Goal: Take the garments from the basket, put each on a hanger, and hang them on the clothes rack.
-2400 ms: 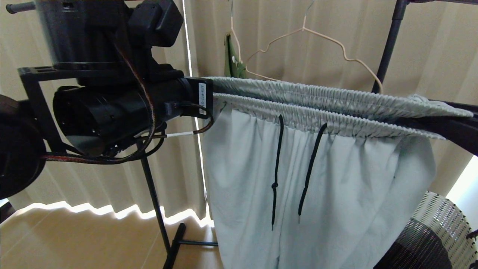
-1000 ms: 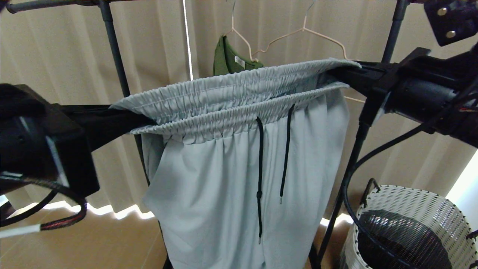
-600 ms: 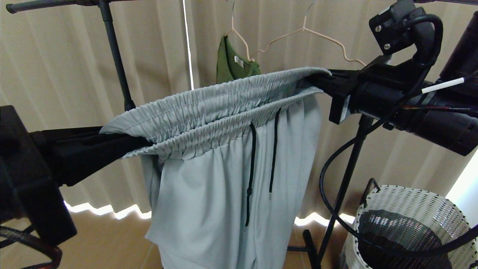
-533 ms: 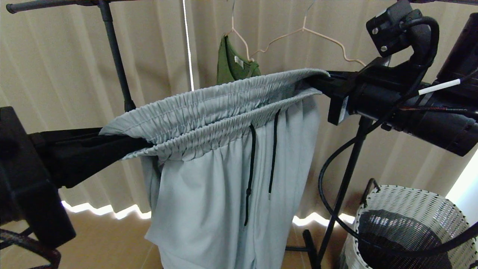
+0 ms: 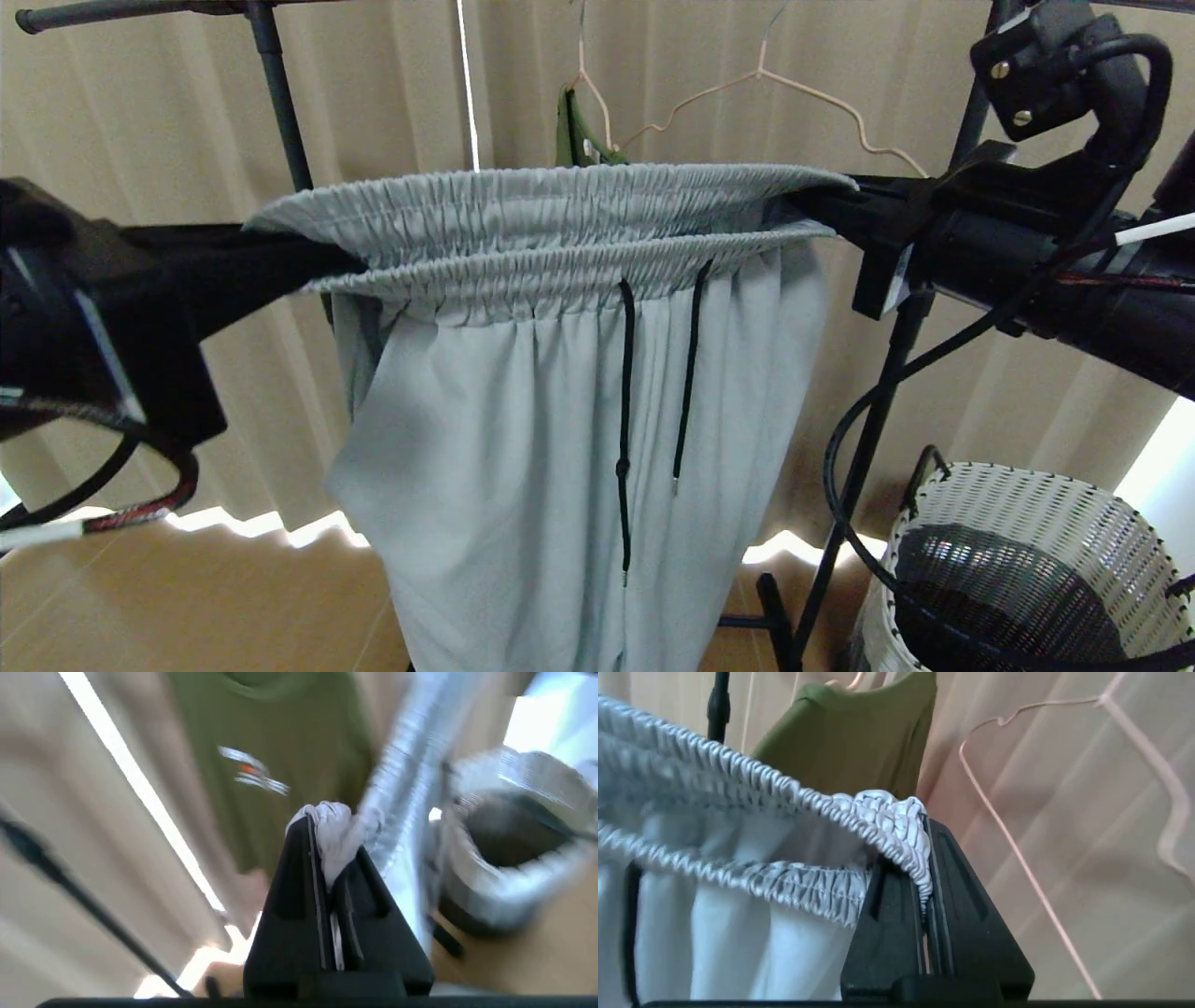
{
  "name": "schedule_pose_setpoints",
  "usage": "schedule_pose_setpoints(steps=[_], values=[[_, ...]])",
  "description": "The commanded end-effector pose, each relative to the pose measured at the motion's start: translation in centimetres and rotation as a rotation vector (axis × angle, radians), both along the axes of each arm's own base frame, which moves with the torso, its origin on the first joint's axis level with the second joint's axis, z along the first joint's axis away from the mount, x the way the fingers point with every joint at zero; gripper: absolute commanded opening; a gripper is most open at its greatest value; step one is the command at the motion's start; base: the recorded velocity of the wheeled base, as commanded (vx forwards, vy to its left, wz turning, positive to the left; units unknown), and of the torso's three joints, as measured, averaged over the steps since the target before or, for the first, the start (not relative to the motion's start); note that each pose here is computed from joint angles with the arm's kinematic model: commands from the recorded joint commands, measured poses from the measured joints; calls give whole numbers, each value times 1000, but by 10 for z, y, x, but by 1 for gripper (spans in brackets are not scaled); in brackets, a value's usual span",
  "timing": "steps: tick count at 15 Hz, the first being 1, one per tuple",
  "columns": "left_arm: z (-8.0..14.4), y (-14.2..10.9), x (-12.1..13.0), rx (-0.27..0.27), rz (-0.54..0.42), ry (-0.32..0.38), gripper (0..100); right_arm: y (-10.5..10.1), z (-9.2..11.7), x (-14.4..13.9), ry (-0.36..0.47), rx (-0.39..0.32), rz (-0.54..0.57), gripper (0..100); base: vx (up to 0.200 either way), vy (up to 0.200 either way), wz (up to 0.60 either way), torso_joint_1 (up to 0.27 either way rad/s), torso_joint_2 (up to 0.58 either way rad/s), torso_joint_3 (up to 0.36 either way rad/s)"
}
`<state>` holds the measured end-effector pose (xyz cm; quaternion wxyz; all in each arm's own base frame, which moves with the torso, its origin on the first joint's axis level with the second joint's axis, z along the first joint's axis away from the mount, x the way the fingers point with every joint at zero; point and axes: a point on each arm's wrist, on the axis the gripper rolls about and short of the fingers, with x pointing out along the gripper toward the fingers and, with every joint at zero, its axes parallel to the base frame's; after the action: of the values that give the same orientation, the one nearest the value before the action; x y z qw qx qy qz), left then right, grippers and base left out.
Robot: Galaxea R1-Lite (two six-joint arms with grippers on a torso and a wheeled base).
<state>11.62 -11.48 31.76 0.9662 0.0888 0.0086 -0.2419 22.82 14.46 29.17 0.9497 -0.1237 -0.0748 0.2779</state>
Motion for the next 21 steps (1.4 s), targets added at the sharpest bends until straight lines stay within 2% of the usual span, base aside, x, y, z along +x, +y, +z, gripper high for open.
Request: schedule_pose_setpoints(steps=[1, 2, 4, 6, 9, 21], values=[[-5, -12, 27, 12, 63, 8, 0, -12, 9, -18, -31, 18, 0, 0, 0, 0, 0, 0, 0, 0], [-5, -12, 27, 12, 63, 8, 0, -12, 9, -18, -31, 18, 0, 0, 0, 0, 0, 0, 0, 0], [-14, -18, 53, 45, 125, 11, 0, -23, 9, -32, -37, 22, -8, 0, 0, 0, 0, 0, 0, 0], [-23, -23, 62, 61, 138, 20, 0, -26, 7, -37, -33, 20, -8, 0, 0, 0, 0, 0, 0, 0], [-25, -23, 63, 67, 137, 24, 0, -25, 0, -37, -19, 11, -6, 0, 0, 0, 0, 0, 0, 0], [-22, -21, 61, 57, 140, 14, 0, -25, 1, -37, -14, 7, -6, 0, 0, 0, 0, 0, 0, 0]])
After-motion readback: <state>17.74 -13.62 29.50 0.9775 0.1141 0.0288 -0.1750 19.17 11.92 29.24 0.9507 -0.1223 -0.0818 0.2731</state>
